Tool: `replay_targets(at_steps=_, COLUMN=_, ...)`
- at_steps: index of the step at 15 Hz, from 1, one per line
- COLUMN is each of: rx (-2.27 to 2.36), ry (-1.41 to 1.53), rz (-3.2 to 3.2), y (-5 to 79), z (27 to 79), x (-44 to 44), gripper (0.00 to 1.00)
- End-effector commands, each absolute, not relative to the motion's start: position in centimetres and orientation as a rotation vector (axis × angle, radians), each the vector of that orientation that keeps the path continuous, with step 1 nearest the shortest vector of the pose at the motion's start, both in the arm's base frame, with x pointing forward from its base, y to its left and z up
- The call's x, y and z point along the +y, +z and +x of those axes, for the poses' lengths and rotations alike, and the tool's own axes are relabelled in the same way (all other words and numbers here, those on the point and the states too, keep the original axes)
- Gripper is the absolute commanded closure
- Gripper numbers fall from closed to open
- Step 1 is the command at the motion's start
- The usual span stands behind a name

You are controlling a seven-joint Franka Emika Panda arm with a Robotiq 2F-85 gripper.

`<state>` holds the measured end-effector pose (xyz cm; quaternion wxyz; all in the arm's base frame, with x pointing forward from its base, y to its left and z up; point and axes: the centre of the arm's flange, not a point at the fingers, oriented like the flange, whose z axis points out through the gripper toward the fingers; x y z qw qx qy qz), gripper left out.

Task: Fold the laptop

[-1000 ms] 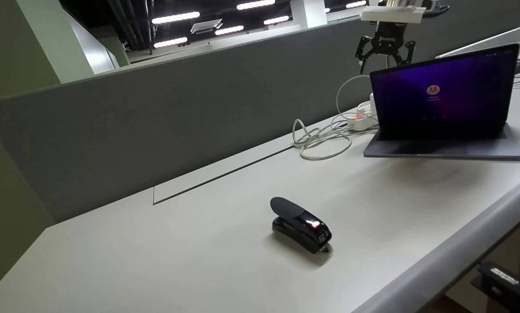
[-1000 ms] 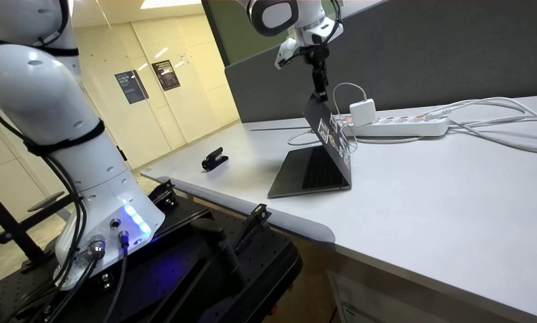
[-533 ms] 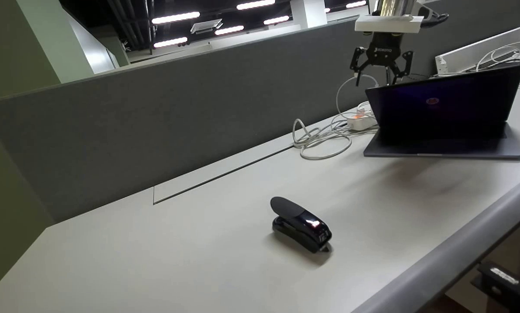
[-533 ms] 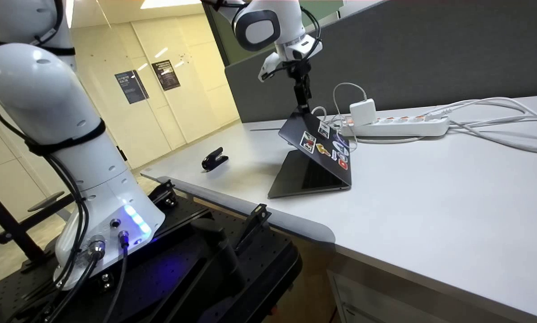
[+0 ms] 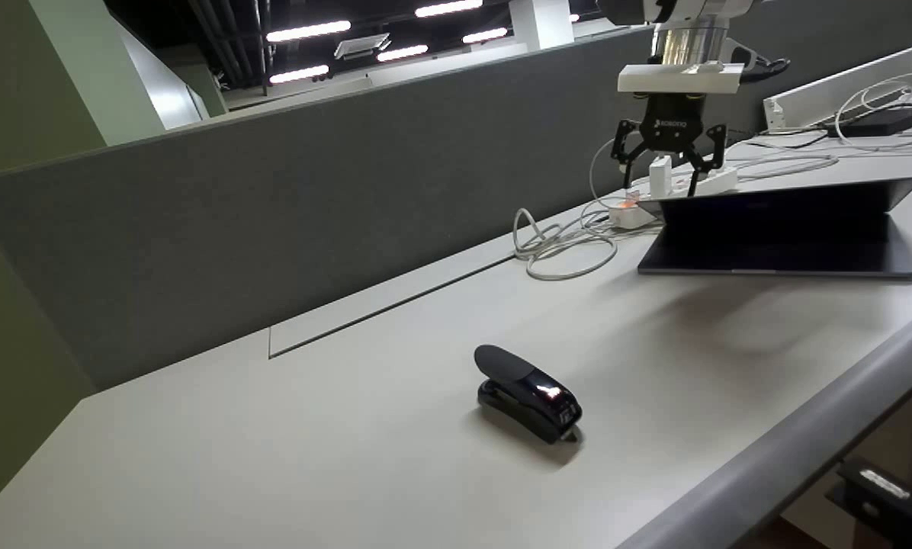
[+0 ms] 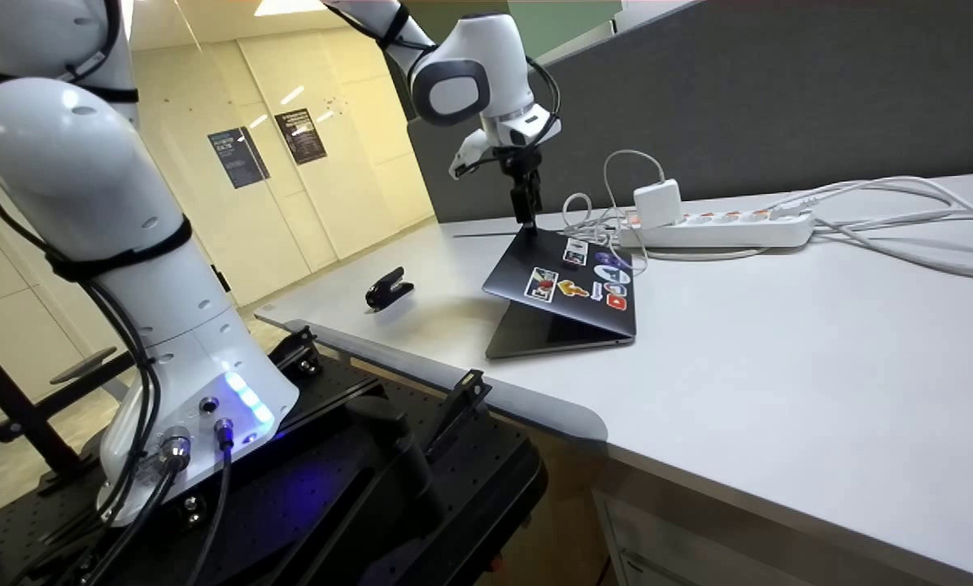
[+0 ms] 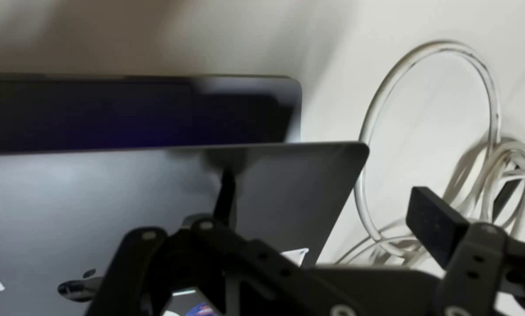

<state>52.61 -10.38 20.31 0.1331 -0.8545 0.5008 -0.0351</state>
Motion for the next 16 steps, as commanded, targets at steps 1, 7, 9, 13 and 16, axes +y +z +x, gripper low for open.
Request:
replay_targets(at_steps=1, rx=1.464, ry=-0.052, rz=-2.480, y=18.8, z=51.7, x=-8.5, gripper=0.00)
replay_targets(at_steps=7, rx=1.453, ry=-0.050, rz=-2.498, y=15.3, z=51.1, x=-7.2, gripper=0.00)
replay_targets(at_steps=9, rx=1.447, ry=-0.069, rz=-2.499, y=14.0, z=50.9, x=-7.0, gripper=0.00)
replay_targets(at_steps=13, rx=1.441, ry=-0.086, rz=-2.509, y=11.9, z=50.2, x=-6.3, gripper=0.00)
replay_targets(at_steps=16, rx=1.428, ry=-0.093, rz=-2.507, y=11.3, z=49.9, x=-5.9, gripper=0.00)
